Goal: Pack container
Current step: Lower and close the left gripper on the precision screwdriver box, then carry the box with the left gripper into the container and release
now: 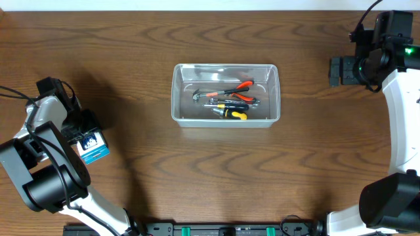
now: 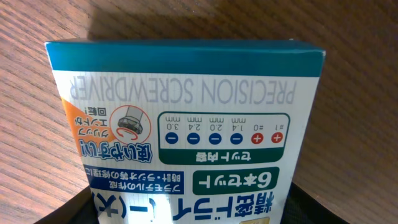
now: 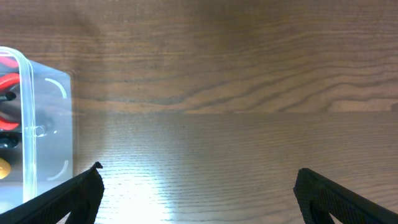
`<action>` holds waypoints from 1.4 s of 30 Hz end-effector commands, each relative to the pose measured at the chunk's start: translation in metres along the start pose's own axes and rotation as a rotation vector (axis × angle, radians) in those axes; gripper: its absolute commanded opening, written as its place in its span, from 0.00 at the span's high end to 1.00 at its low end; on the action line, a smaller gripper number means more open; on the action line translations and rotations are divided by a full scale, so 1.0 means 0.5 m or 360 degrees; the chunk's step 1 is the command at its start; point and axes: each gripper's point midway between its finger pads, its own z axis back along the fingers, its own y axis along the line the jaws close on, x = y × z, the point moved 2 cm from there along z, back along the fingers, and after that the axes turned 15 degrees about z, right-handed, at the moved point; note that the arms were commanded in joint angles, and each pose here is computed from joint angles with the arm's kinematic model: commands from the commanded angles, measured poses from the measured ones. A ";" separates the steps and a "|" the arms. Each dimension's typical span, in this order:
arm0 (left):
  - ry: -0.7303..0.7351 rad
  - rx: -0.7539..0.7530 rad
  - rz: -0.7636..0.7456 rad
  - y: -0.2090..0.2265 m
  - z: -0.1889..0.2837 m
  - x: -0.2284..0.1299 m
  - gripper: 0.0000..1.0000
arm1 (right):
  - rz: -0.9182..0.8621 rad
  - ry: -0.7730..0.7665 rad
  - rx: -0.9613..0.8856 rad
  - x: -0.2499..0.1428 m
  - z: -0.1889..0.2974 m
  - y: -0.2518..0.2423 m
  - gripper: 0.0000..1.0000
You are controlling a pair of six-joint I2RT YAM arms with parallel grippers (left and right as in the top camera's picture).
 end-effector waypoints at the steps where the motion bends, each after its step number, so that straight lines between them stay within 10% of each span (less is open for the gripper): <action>1: 0.0094 -0.0009 -0.0001 0.002 -0.025 -0.019 0.50 | 0.0030 0.0007 -0.0016 -0.003 0.000 -0.009 0.01; 15: -0.0084 -0.0062 -0.0002 -0.007 0.063 0.011 0.62 | 0.0030 0.0005 -0.0017 -0.002 0.000 -0.009 0.01; 24: -0.0282 -0.0132 -0.0085 -0.037 0.201 0.005 0.94 | 0.0030 -0.0011 -0.0023 0.003 0.000 -0.010 0.01; 42: -0.1185 -0.0598 -0.1865 -0.504 0.548 -0.207 0.94 | 0.0029 -0.0014 -0.0023 0.003 0.000 -0.010 0.01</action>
